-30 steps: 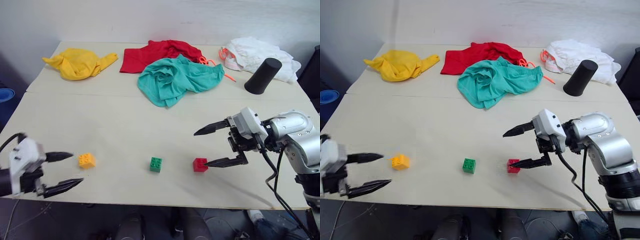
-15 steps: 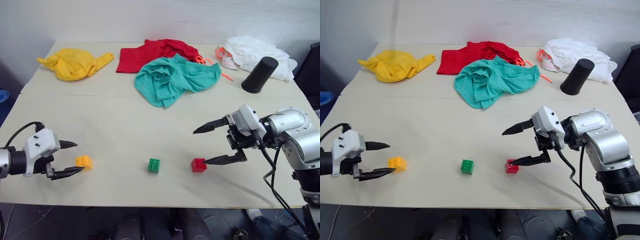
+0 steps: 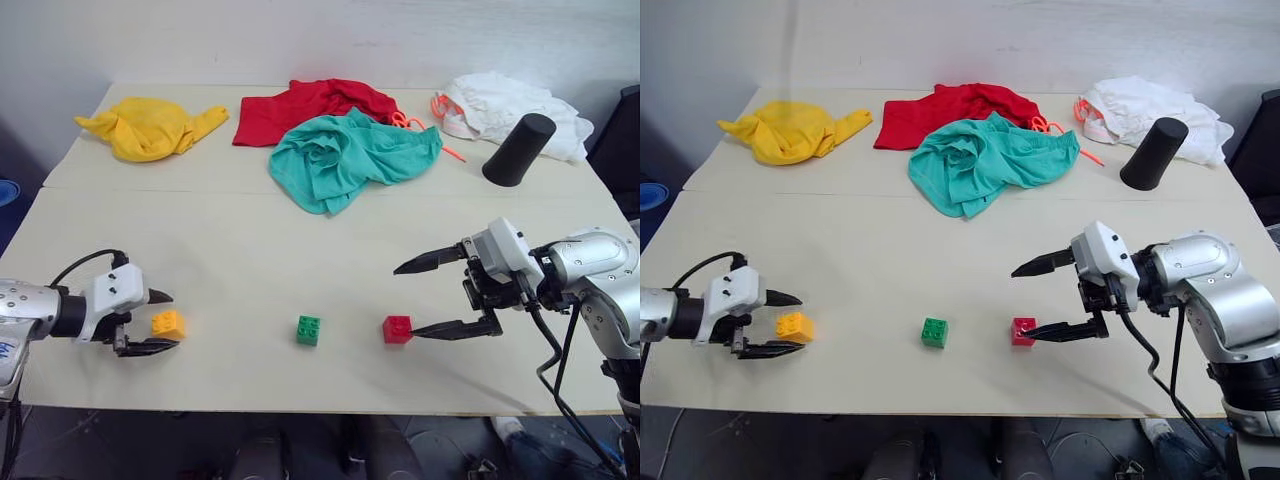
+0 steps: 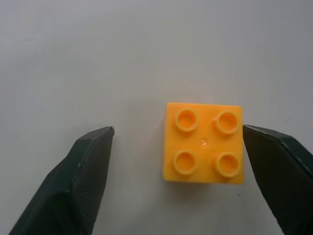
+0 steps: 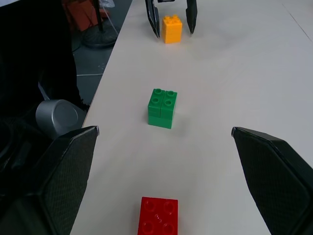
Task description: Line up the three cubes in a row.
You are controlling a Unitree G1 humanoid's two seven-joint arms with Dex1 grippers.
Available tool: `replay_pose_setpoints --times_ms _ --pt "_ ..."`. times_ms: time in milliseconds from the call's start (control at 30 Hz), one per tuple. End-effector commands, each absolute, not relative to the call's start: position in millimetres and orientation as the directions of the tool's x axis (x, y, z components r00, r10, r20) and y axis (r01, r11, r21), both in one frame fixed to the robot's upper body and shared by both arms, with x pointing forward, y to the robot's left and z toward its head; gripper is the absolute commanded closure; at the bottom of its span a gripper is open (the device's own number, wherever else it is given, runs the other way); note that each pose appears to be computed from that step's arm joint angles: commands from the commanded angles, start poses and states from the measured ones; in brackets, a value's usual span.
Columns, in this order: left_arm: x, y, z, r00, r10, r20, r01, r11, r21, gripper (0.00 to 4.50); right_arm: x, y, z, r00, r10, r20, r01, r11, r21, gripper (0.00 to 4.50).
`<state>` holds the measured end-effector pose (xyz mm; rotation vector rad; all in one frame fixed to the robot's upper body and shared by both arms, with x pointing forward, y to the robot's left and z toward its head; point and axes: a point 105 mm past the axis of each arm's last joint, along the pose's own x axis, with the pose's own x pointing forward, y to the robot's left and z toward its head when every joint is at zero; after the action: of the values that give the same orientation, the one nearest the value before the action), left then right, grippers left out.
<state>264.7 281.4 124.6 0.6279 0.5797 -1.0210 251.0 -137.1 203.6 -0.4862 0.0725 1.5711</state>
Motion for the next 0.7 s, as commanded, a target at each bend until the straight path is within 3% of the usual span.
replay_pose_setpoints --times_ms 33,200,333,700 --pt "270 279 128 0.409 -0.592 -0.695 0.905 0.363 0.223 1.42 246 -139 215 0.038 0.94 -0.34 -0.952 -0.07 -0.298 0.0" --pt "267 278 127 0.365 -0.601 -0.711 0.925 0.32 0.205 2.98 245 -141 214 0.049 0.938 -0.344 -0.952 -0.061 -0.3 0.0" --pt "266 268 136 0.331 -0.635 -0.698 0.943 0.258 0.211 2.98 244 -142 214 0.06 0.936 -0.347 -0.952 -0.051 -0.302 0.0" --pt "294 187 147 0.095 -0.675 -0.732 0.961 -0.129 0.244 2.98 235 -145 211 0.115 0.928 -0.353 -0.952 0.001 -0.306 0.0"
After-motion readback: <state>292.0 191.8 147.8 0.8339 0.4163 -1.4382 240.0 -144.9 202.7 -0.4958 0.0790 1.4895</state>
